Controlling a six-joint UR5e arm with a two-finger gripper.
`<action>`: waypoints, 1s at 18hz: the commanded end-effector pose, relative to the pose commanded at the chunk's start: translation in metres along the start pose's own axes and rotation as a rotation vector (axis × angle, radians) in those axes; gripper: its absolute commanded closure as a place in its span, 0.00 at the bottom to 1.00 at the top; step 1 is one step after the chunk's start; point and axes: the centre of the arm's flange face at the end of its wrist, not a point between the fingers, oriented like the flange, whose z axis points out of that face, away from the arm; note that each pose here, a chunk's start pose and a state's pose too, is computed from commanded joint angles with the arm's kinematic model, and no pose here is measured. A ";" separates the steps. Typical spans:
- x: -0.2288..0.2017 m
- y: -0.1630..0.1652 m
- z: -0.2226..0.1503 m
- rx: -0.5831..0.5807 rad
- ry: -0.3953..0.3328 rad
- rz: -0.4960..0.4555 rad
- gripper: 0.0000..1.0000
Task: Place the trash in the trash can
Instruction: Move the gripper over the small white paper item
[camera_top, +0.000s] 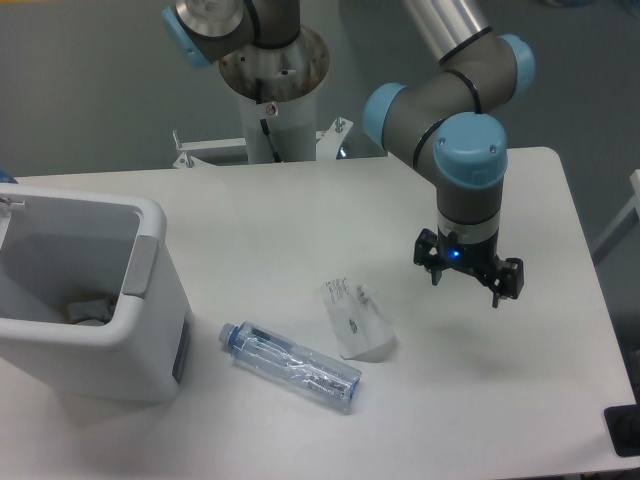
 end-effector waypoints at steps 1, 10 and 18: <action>0.000 0.000 0.001 -0.002 0.001 0.000 0.00; 0.013 0.003 0.017 0.028 0.031 -0.047 0.00; 0.031 -0.008 0.035 0.030 0.056 -0.126 0.00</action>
